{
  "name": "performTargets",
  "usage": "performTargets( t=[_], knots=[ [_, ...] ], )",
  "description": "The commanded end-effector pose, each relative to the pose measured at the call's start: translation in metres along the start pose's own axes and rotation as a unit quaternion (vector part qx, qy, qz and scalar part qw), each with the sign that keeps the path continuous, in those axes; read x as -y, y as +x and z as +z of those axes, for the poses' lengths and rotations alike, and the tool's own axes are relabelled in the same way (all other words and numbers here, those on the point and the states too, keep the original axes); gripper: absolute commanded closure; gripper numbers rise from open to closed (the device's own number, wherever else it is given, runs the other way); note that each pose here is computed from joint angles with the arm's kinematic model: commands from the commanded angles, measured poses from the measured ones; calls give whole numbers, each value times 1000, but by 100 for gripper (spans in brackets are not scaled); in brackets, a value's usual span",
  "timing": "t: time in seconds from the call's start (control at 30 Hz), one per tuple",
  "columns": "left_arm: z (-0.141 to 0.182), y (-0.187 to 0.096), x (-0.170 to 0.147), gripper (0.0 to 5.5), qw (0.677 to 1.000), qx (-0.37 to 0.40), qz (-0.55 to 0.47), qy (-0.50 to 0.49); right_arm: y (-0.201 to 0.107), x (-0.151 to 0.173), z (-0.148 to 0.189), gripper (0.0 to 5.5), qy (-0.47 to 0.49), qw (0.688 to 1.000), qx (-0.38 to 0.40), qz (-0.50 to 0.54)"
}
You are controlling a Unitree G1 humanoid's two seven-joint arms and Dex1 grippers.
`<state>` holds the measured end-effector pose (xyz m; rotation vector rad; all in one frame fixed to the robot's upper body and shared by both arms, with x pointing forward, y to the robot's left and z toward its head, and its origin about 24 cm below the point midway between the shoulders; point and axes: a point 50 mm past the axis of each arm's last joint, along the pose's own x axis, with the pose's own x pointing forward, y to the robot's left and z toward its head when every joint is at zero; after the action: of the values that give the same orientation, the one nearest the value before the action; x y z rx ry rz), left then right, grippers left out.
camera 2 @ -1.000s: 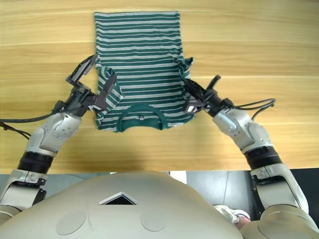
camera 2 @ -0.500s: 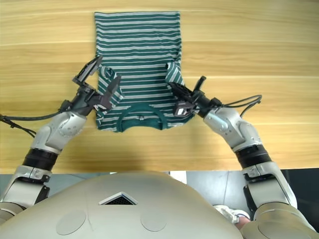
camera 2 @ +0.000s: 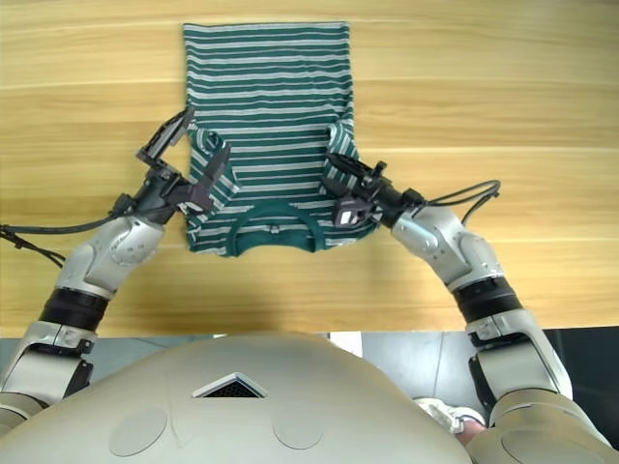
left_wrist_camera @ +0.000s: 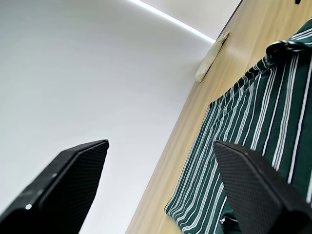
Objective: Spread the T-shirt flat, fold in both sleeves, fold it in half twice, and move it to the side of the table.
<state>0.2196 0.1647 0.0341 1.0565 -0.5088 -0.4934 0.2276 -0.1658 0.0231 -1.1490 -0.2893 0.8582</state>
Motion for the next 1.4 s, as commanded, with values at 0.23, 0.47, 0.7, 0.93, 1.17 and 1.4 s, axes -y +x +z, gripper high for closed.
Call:
performTargets(
  t=[0.23,0.47,0.7,0.93,1.17,1.4],
  knots=[
    [-42,-95,-60,149,982,-151,-87,72,-85,51,-48,297,-34,988,-132,-70],
    [-12,-118,-9,149,925,-105,-363,-36,-85,21,-53,297,-21,987,-158,7],
    [-8,-110,4,149,905,-75,-417,-48,-82,17,-54,297,-22,988,-152,15],
    [-9,-103,16,149,894,-50,-444,-47,-79,16,-55,297,-20,988,-151,9],
    [-2,-103,30,228,873,-10,-485,-62,-74,16,-55,294,-20,989,-148,3],
    [-5,-109,30,366,866,-16,-495,-68,-78,13,-53,294,-18,989,-146,6]
  ],
)
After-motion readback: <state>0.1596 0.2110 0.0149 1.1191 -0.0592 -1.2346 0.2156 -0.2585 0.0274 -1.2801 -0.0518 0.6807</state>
